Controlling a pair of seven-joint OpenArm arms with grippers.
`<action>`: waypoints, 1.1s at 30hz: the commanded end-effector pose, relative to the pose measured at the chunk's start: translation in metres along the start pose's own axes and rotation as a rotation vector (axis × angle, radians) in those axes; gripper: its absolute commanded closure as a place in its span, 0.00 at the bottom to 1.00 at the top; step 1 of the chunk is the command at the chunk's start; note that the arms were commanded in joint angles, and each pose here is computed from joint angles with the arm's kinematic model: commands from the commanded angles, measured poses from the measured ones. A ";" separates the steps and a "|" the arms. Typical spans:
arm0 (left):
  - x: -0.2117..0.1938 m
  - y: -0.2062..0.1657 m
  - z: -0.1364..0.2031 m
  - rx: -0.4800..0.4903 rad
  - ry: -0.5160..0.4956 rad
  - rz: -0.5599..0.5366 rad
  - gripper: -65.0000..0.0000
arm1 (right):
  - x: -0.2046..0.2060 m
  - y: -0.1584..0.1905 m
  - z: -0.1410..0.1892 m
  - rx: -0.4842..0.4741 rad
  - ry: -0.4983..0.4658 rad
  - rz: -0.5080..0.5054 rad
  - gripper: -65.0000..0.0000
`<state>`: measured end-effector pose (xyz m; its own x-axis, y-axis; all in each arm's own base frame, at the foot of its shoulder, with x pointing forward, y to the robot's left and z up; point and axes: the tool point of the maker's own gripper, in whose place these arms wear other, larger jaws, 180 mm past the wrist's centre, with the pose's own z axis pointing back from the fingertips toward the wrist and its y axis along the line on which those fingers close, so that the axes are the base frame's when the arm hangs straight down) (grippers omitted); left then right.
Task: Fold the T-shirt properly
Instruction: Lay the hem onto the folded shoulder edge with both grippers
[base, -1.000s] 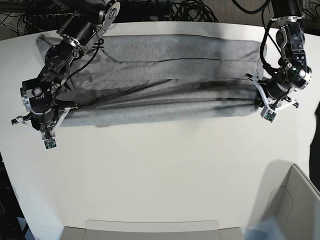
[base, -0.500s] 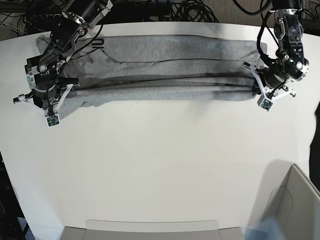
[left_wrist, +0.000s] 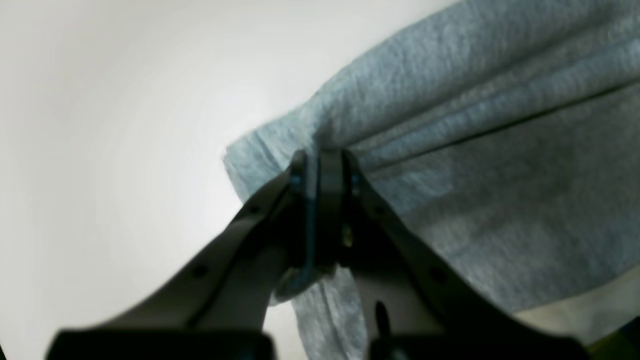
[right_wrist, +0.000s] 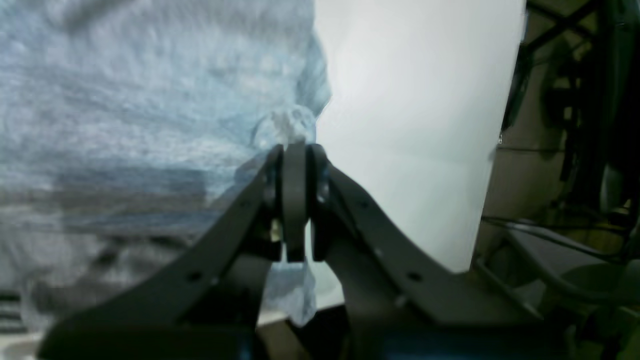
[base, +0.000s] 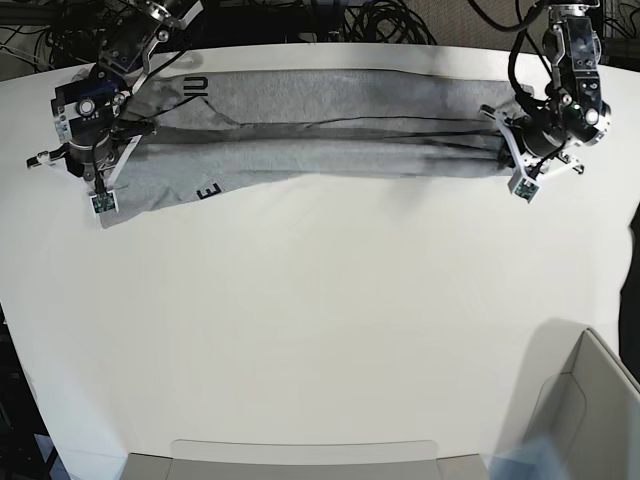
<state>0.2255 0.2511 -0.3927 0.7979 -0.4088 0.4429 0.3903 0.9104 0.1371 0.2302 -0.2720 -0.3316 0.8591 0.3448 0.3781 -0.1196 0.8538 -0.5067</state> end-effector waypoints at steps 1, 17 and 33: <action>0.007 0.011 0.006 0.034 -0.020 -0.012 1.00 | 0.001 -0.006 0.004 -0.020 -0.008 0.020 1.00; -0.012 -0.005 0.002 0.002 0.011 0.005 1.00 | -0.042 0.016 0.000 0.036 0.097 0.073 1.00; -0.010 -0.010 0.000 -0.005 0.006 0.029 0.96 | -0.064 0.032 0.002 0.081 0.147 0.082 1.00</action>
<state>0.2073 0.2417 -0.4068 0.8255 -0.3721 0.4244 0.3680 0.9249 0.0952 0.1676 -0.2623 -0.3776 0.9141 0.3414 0.2190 -0.2184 0.8692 -0.4437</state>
